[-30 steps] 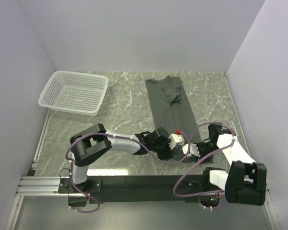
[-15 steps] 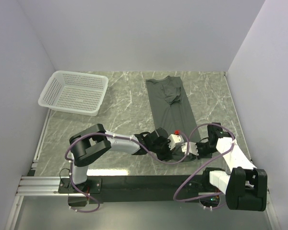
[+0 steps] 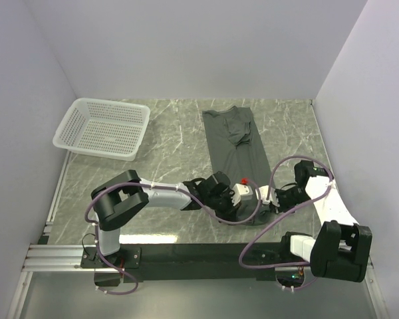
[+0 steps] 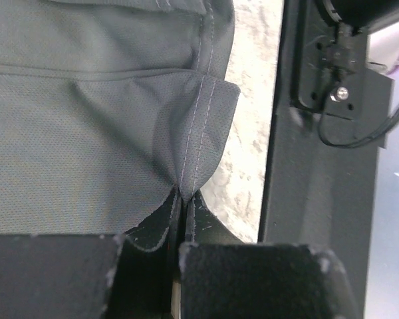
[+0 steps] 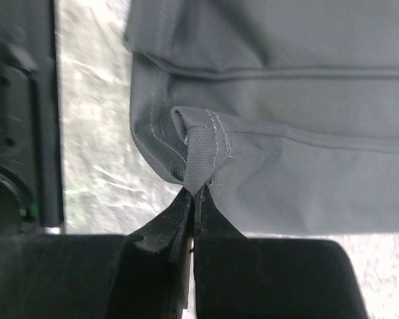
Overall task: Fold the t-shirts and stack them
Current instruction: Fold the tshirt
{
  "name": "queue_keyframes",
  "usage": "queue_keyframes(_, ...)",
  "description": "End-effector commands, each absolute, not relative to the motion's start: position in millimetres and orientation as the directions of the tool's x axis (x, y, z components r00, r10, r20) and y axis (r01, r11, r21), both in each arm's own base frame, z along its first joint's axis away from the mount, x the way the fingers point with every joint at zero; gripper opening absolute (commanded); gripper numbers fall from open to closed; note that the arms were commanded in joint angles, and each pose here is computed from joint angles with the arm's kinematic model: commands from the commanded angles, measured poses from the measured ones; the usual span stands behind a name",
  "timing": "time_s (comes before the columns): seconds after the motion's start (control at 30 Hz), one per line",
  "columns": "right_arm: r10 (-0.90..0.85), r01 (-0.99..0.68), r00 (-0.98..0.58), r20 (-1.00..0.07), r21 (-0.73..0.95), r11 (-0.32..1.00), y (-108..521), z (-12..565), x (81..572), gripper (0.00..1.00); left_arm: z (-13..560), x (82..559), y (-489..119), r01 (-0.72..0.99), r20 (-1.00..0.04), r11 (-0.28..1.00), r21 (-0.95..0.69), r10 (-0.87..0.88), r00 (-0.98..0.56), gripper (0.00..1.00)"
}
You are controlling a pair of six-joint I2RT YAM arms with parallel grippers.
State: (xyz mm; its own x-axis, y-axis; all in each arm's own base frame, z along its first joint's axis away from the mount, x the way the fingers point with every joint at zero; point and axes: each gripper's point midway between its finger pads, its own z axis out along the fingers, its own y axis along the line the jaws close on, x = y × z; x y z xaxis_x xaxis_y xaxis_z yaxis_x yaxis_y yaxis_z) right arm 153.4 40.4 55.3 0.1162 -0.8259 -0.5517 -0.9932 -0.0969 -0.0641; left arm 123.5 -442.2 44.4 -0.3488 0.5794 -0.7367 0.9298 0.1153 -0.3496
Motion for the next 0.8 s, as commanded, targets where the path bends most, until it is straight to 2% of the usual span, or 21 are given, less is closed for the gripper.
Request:
queue_keyframes(0.0,-0.768,-0.993,0.111,-0.630,-0.041,-0.110,55,73,145,0.00,86,122,-449,0.925,-0.788,0.018,-0.381,0.517,-0.335,0.01)
queue_keyframes(0.27,-0.732,-0.999,0.037,-0.681,-0.035,-0.018,55,90,172,0.00,105,143,-448,0.911,-0.805,-0.004,-0.412,0.471,-0.362,0.01)
queue_keyframes(0.43,-0.721,-0.999,0.032,-0.692,-0.035,-0.010,54,95,183,0.00,119,159,-447,0.912,-0.818,-0.010,-0.410,0.445,-0.364,0.01)
queue_keyframes(0.77,-0.671,-0.997,-0.074,-0.738,0.077,0.025,58,96,198,0.00,135,183,-451,0.896,-0.823,-0.025,-0.443,0.407,-0.396,0.01)
